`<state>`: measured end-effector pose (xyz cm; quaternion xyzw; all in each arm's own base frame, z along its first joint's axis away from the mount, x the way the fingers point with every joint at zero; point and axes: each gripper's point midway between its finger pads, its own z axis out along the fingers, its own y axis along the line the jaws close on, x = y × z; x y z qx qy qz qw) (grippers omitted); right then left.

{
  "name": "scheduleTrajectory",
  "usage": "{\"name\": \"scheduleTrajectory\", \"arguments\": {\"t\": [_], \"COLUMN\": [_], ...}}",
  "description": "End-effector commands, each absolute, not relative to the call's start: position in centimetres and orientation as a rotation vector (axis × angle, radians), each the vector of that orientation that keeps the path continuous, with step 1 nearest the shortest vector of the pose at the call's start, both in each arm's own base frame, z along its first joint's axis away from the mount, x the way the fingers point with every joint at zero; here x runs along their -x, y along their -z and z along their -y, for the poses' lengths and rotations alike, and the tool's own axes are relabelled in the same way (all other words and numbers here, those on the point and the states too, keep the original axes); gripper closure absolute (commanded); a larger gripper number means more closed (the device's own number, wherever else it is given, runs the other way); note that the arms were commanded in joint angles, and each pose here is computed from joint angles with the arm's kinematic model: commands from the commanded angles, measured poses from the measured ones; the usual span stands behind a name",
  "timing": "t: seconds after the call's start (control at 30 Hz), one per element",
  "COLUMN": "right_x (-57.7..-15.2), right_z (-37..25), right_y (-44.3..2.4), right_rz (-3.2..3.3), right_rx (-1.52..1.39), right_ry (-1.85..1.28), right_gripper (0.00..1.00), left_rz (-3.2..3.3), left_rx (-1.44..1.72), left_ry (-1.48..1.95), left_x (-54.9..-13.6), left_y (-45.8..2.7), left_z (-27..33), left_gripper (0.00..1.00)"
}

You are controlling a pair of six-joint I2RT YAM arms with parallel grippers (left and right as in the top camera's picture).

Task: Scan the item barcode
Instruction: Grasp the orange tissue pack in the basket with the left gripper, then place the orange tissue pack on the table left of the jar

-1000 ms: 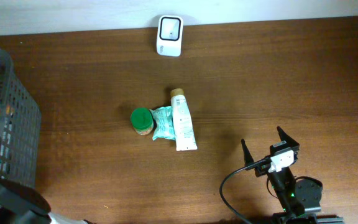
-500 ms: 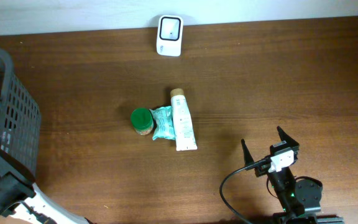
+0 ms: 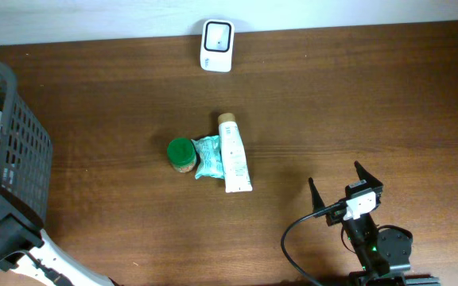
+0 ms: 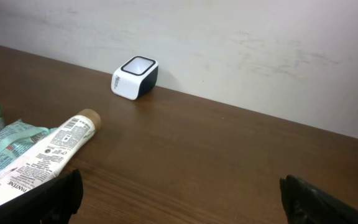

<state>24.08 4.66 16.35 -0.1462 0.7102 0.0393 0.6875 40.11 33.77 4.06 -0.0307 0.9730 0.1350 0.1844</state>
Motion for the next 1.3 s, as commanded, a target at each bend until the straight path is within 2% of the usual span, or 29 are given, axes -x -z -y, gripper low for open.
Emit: {"name": "scheduleTrajectory", "arguments": {"t": [0.0, 0.03, 0.07, 0.2, 0.3, 0.37, 0.43, 0.5, 0.6, 0.67, 0.77, 0.8, 0.87, 1.0, 1.27], "right_x": [-24.0, -24.0, -24.0, -24.0, -24.0, -24.0, -24.0, -24.0, -24.0, -24.0, -24.0, -24.0, -24.0, -24.0, -24.0], "right_z": [-4.8, -4.8, -4.8, -4.8, -4.8, -4.8, -4.8, -4.8, -4.8, -4.8, -4.8, -4.8, -4.8, -4.8, -4.8], "right_y": [-16.2, -16.2, -16.2, -16.2, -16.2, -16.2, -16.2, -16.2, -16.2, -16.2, -16.2, -16.2, -16.2, -16.2, -16.2], "right_rz": [-1.59, -1.59, -1.59, -1.59, -1.59, -1.59, -1.59, -1.59, -1.59, -1.59, -1.59, -1.59, -1.59, -1.59, -1.59], "right_rx": [0.33, 0.33, 0.33, 0.33, 0.33, 0.33, 0.33, 0.33, 0.33, 0.33, 0.33, 0.33, 0.33, 0.33, 0.33], "right_ry": [-0.098, -0.098, -0.098, -0.098, -0.098, -0.098, -0.098, -0.098, -0.098, -0.097, -0.098, -0.098, -0.098, -0.098, -0.098], "right_gripper": [0.02, 0.02, 0.02, 0.02, 0.02, 0.02, 0.02, 0.01, 0.02, 0.02, 0.02, 0.02, 0.01, 0.02, 0.02], "left_rz": [-2.783, -2.79, -2.799, -2.824, -2.777, -2.678, -2.517, -2.425, -2.231, -2.125, -1.988, -1.996, -2.078, -2.279, -2.675], "left_rx": [0.071, 0.072, 0.073, 0.131, 0.23, 0.305, 0.404, 0.446, 0.516, 0.587, 0.675, 0.616, 0.519, 0.396, 0.163], "left_ry": [-0.339, -0.334, -0.327, -0.312, -0.349, -0.397, -0.454, -0.48, -0.516, -0.5, -0.251, -0.044, 0.185, 0.36, 0.171], "left_x": [-39.8, -39.7, -39.5, -38.6, -38.3, -38.4, -38.2, -37.7, -35.8, -34.4, -33.6, -34.2, -34.8, -35.7, -34.6], "left_y": [-2.4, -2.3, -2.3, -3.1, -6.4, -11.1, -17.9, -21.7, -29.6, -33.3, -37.0, -37.5, -36.5, -32.0, -16.5], "left_z": [-33.0, -32.9, -32.8, -32.3, -32.5, -32.6, -32.4, -32.0, -30.4, -29.1, -24.6, -20.6, -15.2, -7.7, 1.4], "left_gripper": [0.75, 0.9, 1.0, 1.0, 1.0, 1.0, 1.0, 1.0, 1.0, 1.0, 1.0, 1.0, 1.0, 1.0, 1.0]}}
